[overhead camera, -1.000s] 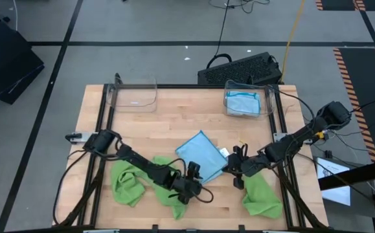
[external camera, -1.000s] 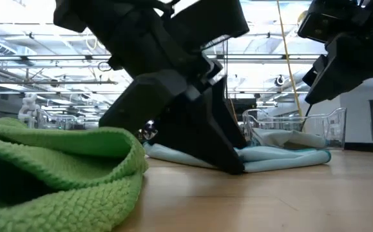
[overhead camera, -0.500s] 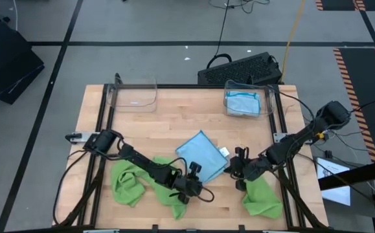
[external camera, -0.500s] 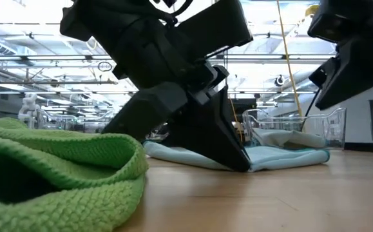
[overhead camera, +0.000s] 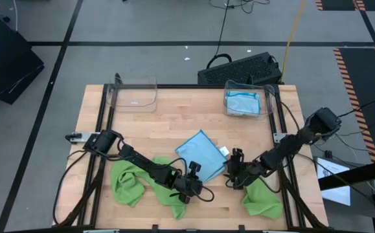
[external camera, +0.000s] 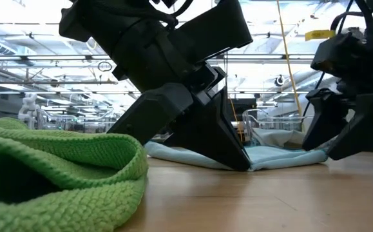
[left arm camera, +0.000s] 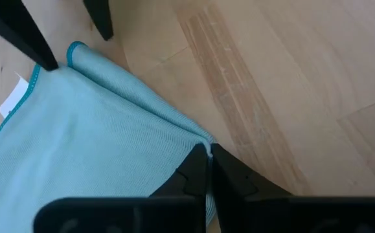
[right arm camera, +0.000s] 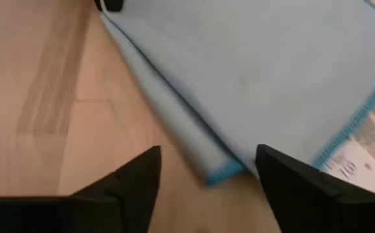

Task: Fold microfiber towels
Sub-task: Fold the blue microfiber cloth

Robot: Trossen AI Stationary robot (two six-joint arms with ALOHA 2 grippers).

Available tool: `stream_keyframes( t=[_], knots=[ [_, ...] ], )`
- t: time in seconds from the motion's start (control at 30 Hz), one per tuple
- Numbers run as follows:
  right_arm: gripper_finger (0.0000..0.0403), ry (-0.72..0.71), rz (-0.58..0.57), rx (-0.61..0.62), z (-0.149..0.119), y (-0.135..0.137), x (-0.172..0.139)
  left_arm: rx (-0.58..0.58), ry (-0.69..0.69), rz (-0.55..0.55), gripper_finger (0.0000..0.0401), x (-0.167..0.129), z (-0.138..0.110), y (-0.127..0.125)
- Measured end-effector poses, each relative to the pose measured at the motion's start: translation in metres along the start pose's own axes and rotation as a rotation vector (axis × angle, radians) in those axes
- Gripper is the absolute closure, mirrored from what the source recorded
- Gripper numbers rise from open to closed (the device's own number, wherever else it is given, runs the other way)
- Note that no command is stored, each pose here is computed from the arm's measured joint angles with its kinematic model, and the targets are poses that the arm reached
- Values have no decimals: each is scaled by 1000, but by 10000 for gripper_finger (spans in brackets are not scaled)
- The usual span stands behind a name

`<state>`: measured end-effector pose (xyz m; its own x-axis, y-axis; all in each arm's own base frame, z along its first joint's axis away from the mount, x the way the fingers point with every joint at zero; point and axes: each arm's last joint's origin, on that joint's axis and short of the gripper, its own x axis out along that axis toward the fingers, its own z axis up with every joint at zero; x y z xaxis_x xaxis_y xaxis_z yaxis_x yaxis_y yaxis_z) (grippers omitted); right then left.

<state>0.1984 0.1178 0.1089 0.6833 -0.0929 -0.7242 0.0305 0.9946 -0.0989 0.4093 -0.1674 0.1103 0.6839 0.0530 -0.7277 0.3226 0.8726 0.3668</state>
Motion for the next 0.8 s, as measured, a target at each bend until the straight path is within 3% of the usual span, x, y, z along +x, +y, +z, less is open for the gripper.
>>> stream_keyframes(
  t=[0.2,0.4,0.57,0.8],
  knots=[
    [131,-8,-77,-3,-3,-2,4,1,0,-5,387,0,0,0],
    [168,38,-61,22,-8,-11,9,1,0,-7,395,0,0,0],
    [237,35,-39,63,-16,-18,12,-1,-2,-7,383,0,0,0],
    [384,-50,34,107,-25,-22,13,-2,-3,-7,395,0,0,0]
  ],
)
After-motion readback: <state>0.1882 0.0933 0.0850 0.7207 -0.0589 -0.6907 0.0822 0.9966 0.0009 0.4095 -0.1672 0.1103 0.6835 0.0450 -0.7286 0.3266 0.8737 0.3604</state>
